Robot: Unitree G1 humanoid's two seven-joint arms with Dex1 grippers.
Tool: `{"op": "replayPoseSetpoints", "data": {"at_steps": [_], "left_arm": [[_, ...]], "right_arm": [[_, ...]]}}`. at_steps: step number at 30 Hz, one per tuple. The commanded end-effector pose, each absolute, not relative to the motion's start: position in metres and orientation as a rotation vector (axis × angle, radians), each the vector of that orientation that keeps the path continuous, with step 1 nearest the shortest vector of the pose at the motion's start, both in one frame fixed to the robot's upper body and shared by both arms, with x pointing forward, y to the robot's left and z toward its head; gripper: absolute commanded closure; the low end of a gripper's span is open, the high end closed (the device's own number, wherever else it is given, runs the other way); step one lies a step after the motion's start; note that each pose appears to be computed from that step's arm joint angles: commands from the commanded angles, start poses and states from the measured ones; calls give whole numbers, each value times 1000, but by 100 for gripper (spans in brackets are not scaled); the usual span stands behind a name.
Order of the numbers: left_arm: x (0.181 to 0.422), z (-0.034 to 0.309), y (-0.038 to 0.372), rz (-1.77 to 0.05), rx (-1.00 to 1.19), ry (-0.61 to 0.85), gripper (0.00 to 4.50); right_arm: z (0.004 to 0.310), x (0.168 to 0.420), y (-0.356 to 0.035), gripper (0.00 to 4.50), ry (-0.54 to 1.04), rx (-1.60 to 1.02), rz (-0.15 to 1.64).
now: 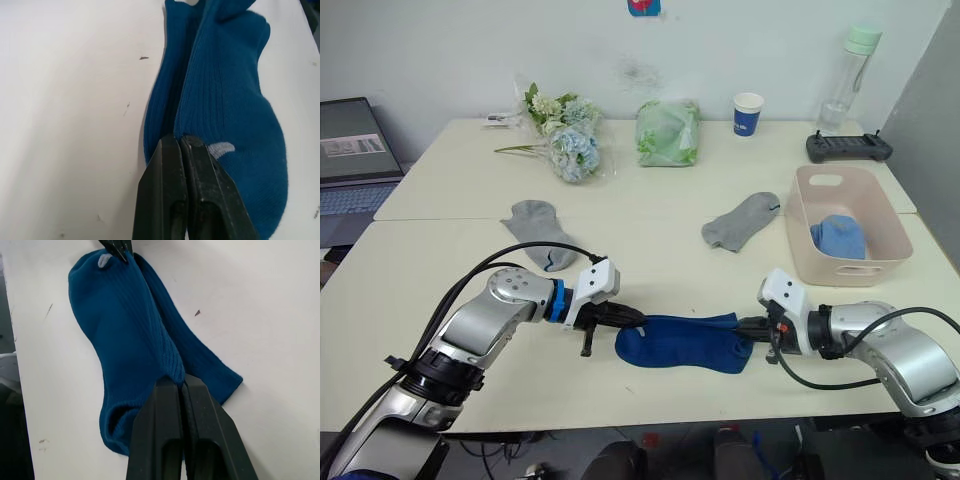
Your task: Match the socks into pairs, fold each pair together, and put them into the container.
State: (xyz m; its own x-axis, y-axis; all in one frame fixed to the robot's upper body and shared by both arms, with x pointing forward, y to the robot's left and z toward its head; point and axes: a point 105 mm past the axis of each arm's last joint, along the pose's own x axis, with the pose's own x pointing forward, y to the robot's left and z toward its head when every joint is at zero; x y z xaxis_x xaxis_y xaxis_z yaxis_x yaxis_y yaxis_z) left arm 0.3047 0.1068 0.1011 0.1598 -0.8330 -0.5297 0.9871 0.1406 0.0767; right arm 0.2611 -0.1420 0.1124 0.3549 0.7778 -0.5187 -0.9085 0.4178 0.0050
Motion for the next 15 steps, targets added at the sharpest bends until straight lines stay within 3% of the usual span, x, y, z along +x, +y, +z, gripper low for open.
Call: {"op": "replayPoseSetpoints", "data": {"at_steps": [1, 3, 5, 6, 9, 15], "left_arm": [[313, 105, 102, -1357, 518, 368, 448], [316, 106, 100, -1353, 514, 361, 448], [317, 107, 98, -1359, 508, 355, 450], [315, 108, 98, -1372, 499, 355, 430], [318, 113, 101, -1346, 480, 342, 362], [333, 134, 122, -1230, 457, 269, 171]], "right_arm": [[119, 265, -142, 450, 458, -323, 1112], [119, 268, -143, 450, 454, -327, 1105], [121, 275, -144, 402, 436, -322, 1077], [122, 276, -145, 381, 431, -323, 1073], [127, 280, -149, 283, 407, -334, 1044], [146, 285, -168, 75, 350, -324, 955]]}}
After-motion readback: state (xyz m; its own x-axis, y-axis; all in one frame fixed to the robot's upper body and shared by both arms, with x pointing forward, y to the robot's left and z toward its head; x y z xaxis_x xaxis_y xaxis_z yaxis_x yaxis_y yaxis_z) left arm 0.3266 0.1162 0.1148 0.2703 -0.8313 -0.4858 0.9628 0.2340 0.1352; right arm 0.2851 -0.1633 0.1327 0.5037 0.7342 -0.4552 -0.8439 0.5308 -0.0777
